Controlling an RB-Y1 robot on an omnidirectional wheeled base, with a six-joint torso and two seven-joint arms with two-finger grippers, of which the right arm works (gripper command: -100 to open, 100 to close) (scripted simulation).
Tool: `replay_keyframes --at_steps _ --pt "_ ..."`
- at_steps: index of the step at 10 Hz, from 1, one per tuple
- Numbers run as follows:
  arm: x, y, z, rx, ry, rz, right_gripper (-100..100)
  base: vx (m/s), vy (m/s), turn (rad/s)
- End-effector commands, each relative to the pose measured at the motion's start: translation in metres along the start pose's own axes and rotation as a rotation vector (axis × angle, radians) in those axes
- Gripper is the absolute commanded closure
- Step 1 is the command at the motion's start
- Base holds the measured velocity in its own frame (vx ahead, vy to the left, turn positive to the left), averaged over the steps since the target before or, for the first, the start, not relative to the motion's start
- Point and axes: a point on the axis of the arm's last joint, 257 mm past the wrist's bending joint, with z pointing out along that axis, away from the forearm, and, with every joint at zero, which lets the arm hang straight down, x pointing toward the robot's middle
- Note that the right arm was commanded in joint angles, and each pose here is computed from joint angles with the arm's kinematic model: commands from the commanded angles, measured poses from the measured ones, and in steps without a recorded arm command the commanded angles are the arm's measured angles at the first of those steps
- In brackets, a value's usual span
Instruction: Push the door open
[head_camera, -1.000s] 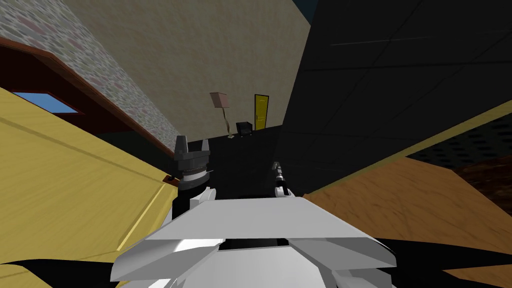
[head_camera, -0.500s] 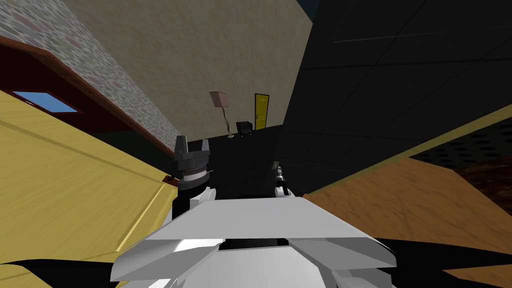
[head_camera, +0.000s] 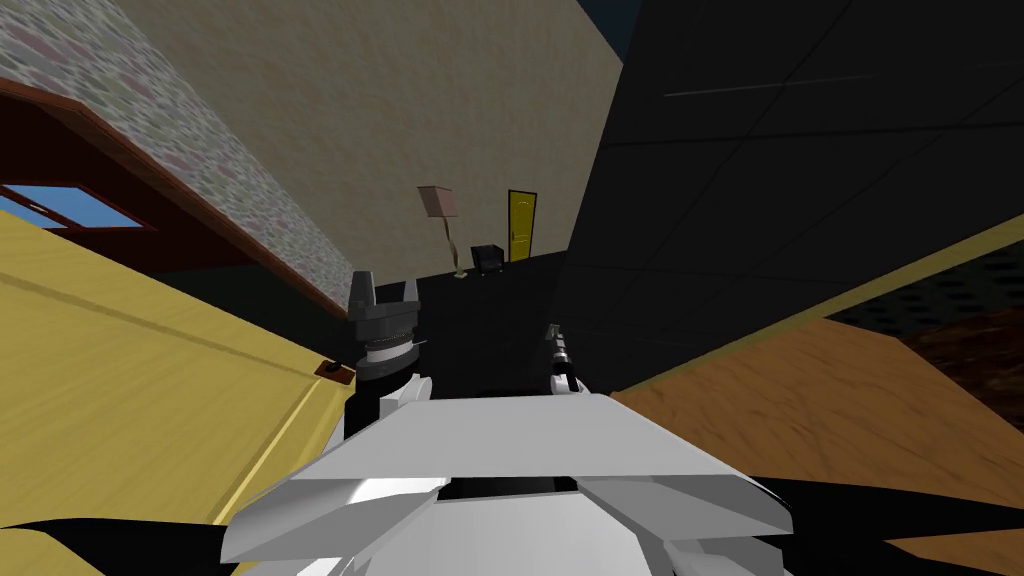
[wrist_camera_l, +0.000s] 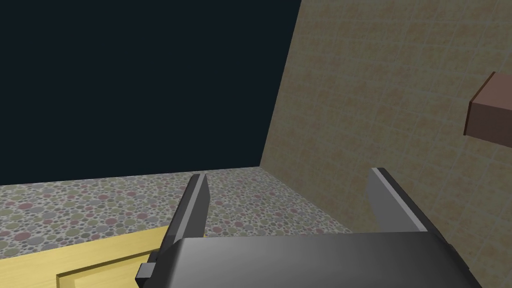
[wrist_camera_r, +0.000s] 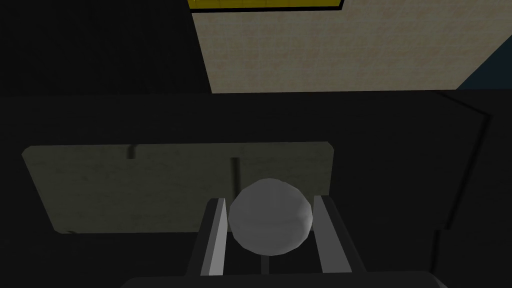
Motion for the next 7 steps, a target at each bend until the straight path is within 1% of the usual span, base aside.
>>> replay_keyframes --at_steps 1,3,5,7 --pt "-0.013 0.007 0.005 -0.018 -0.023 -0.004 100 0.194 0.047 -0.041" --pt "-0.028 0.008 0.0065 -0.016 -0.058 -0.003 100 0.184 0.046 -0.058" --pt "-0.043 0.008 0.0074 -0.014 -0.094 0.001 100 0.238 0.067 -0.089" --pt "-0.054 0.008 0.0075 -0.012 -0.126 0.008 100 0.175 0.073 -0.065"
